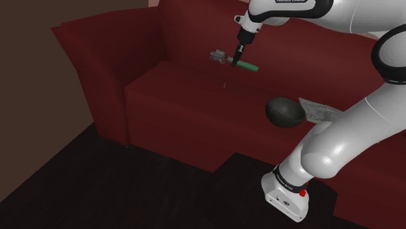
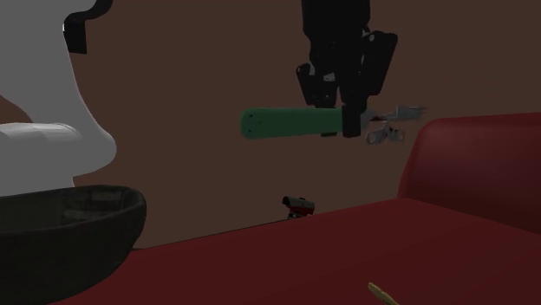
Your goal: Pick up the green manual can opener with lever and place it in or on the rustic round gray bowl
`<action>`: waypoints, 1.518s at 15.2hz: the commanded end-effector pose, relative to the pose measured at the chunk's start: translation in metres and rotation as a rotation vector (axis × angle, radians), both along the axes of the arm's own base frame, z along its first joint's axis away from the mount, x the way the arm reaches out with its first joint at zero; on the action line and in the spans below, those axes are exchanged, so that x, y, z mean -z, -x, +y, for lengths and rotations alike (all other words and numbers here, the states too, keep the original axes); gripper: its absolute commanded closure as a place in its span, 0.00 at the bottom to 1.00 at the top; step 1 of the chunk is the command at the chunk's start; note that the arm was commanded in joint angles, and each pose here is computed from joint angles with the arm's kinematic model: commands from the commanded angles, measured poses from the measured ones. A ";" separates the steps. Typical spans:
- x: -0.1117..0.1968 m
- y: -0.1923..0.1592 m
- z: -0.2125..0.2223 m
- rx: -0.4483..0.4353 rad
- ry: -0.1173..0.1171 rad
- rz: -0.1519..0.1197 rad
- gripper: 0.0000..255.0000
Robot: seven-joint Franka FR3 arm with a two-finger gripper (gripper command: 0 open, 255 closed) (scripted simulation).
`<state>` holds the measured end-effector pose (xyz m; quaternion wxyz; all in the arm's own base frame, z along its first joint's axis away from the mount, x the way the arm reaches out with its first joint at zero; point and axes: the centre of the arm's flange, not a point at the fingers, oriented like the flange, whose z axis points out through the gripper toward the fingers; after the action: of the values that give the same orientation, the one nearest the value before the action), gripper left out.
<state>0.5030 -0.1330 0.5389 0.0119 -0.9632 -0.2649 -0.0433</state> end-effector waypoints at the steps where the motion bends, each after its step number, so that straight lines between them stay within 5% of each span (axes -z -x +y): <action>1: -0.011 -0.001 0.000 0.000 0.000 0.000 1.00; 23: -0.018 0.273 -0.045 0.000 0.000 0.000 1.00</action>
<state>0.2424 -0.1738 0.5549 0.0118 -0.9633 -0.2646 -0.0434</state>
